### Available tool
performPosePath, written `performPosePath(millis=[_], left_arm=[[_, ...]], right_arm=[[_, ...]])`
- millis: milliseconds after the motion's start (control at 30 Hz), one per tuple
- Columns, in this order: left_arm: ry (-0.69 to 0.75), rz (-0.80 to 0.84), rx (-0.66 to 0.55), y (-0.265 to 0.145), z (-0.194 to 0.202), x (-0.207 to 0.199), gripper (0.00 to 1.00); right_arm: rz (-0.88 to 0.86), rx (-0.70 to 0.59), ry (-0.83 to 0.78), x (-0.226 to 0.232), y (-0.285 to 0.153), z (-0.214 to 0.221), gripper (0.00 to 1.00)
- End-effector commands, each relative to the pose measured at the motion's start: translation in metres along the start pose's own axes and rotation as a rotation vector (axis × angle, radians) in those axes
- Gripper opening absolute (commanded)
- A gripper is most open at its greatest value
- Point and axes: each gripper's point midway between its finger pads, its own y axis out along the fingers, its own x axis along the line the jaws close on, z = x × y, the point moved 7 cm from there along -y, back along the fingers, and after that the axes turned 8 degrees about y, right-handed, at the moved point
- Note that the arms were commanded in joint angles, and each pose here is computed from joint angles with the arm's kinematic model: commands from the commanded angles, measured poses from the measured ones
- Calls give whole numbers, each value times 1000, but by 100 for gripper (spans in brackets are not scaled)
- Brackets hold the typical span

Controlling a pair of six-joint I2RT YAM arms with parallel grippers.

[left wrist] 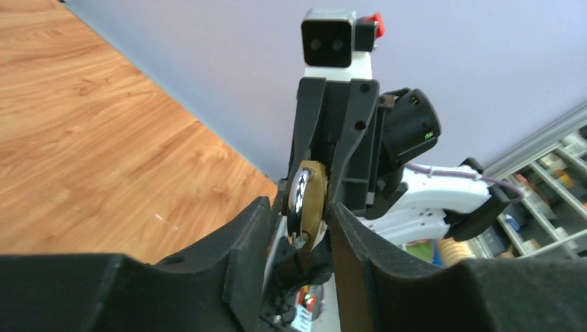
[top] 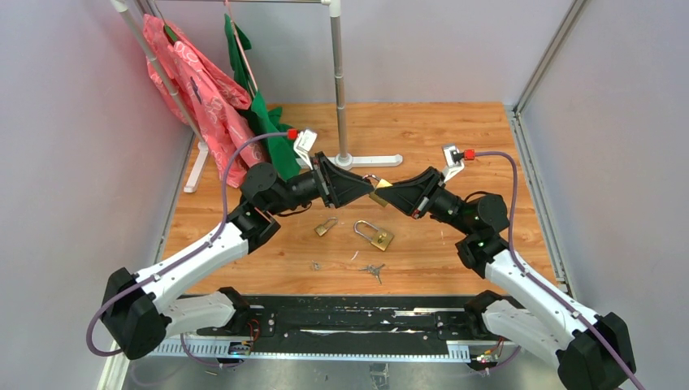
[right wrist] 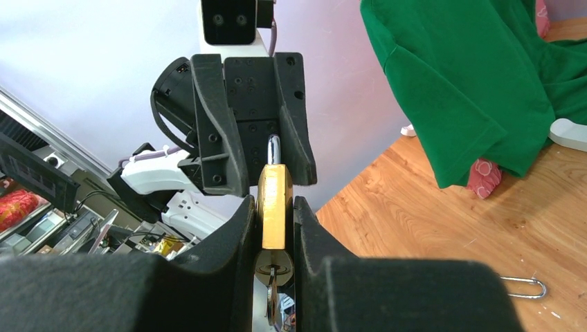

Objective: Lock with the key
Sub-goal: Lock the lock.

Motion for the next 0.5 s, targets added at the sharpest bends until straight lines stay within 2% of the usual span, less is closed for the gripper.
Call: performPosePath(millis=[0, 100, 300, 467], left_arm=[[5, 99, -93, 2, -22, -14, 39], [-5, 99, -86, 3, -21, -12, 32], [-16, 102, -79, 4, -20, -12, 0], [-17, 100, -64, 6, -18, -10, 0]], right_arm=[[-103, -31, -47, 24, 3, -14, 0], [-99, -29, -46, 23, 3, -13, 0], [-99, -23, -43, 23, 3, -12, 0], [-96, -16, -43, 23, 4, -13, 0]])
